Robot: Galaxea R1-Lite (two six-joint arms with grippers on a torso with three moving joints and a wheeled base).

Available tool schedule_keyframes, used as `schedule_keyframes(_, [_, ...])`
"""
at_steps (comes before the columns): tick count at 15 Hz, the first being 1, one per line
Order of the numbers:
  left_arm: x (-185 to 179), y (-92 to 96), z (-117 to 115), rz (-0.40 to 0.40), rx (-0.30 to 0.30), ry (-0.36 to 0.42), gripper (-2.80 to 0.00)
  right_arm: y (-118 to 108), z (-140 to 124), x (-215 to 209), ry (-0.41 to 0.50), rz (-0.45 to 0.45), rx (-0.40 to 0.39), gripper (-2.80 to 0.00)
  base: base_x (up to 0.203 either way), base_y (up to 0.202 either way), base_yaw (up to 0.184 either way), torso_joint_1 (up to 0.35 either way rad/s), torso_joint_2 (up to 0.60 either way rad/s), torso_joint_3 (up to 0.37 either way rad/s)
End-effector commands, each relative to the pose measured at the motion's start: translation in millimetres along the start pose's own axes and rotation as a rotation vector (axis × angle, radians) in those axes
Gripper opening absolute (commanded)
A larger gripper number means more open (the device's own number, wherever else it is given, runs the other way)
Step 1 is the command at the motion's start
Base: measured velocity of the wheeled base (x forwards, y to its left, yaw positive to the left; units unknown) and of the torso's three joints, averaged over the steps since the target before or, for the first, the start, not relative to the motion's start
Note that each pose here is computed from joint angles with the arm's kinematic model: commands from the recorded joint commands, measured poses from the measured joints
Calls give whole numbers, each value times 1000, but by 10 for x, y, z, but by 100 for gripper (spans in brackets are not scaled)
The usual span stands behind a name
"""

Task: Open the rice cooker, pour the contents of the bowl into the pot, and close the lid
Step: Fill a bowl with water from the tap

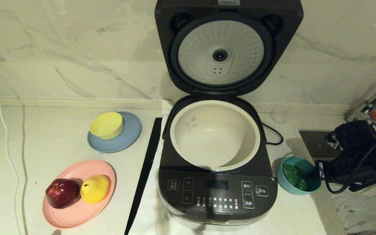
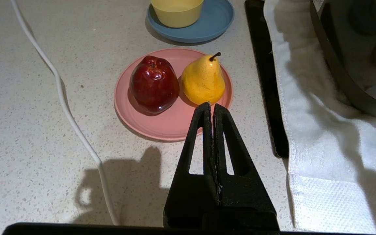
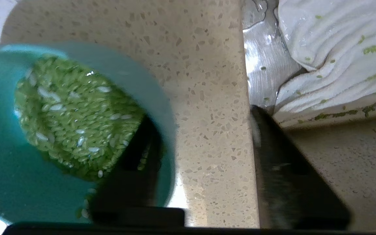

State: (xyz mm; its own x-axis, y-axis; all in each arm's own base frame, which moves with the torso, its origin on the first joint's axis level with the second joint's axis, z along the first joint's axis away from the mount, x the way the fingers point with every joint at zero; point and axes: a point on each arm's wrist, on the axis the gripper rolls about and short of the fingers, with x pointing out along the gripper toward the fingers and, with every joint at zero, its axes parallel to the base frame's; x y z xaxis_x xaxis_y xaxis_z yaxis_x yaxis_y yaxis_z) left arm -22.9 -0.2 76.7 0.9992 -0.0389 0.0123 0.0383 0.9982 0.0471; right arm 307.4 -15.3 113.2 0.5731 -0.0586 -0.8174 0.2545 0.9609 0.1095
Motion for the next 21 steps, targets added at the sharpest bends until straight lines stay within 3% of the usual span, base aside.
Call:
schedule_keyframes(1, [6,-1,-21,0,1,8,-280,-9,-22,28,13,-5,3,-280,0,0,0,0,0,0])
schedule_keyframes(9, [6,-1,-21,0,1,8,-280,-21,-18,-38,-3,-3,9,-280,0,0,0,0,0,0])
schedule_keyframes(12, [6,-1,-21,0,1,8,-280,-111,36,-214,-50,1,64,-280,0,0,0,0,0,0])
schedule_keyframes(16, [6,-1,-21,0,1,8,-280,-454,126,-407,-78,35,166,-280,0,0,0,0,0,0])
schedule_keyframes(21, [6,-1,-21,-3,1,8,-280,-1123,329,-438,-134,-42,340,-280,0,0,0,0,0,0])
